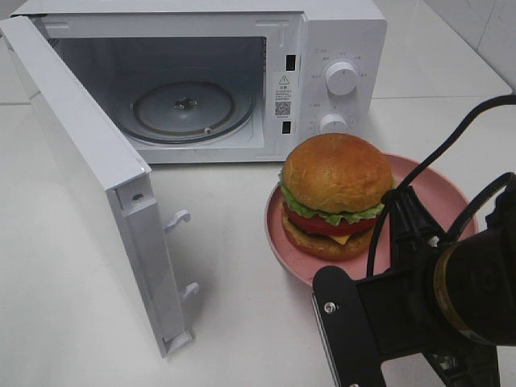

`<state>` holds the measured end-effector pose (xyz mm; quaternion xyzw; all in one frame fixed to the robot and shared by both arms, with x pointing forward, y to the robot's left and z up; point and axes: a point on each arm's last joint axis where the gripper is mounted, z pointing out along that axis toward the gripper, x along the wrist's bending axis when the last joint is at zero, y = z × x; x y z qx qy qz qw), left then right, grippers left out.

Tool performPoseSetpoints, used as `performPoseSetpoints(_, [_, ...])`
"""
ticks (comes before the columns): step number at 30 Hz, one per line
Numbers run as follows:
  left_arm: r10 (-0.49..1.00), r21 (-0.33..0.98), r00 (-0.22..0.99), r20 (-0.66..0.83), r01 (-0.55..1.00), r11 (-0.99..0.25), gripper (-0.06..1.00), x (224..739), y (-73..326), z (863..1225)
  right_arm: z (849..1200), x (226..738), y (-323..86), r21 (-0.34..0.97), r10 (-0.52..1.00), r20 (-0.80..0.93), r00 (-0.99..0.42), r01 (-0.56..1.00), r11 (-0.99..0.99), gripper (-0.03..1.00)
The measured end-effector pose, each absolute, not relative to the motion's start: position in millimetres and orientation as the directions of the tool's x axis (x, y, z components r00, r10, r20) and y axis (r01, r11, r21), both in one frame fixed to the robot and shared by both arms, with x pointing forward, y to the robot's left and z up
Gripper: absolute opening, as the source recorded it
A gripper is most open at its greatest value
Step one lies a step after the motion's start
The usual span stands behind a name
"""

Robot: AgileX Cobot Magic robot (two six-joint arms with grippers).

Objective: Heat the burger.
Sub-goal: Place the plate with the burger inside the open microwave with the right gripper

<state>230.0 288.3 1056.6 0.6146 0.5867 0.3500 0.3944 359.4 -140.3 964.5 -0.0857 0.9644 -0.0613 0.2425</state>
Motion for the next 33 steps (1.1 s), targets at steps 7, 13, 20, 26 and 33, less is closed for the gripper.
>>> performPoseSetpoints(7, [0.997,0.895,0.067,-0.033,0.445,-0.001,0.96,230.0,288.3,1056.6,964.6,360.2,-138.0,-0.179,-0.282,-0.456,-0.844,-0.223,0.958,0.07])
performPoseSetpoints(13, [0.997,0.895,0.067,-0.033,0.445,-0.001,0.96,230.0,288.3,1056.6,964.5,366.0,-136.8,-0.140,-0.276,-0.469,-0.839,-0.238,0.961,0.07])
performPoseSetpoints(20, [0.997,0.895,0.067,-0.033,0.445,-0.001,0.96,230.0,288.3,1056.6,968.7,380.9,-147.9,-0.165,-0.343,-0.464,-0.817,-0.300,0.939,0.07])
performPoseSetpoints(26, [0.997,0.895,0.067,-0.033,0.445,-0.001,0.96,230.0,288.3,1056.6,975.3,391.6,-156.4,-0.153,-0.394,-0.447,-0.803,-0.365,0.918,0.07])
performPoseSetpoints(33, [0.997,0.895,0.067,-0.033,0.445,-0.001,0.96,230.0,288.3,1056.6,978.4,401.9,-166.7,-0.136,-0.448,-0.388,-0.805,-0.431,0.892,0.07])
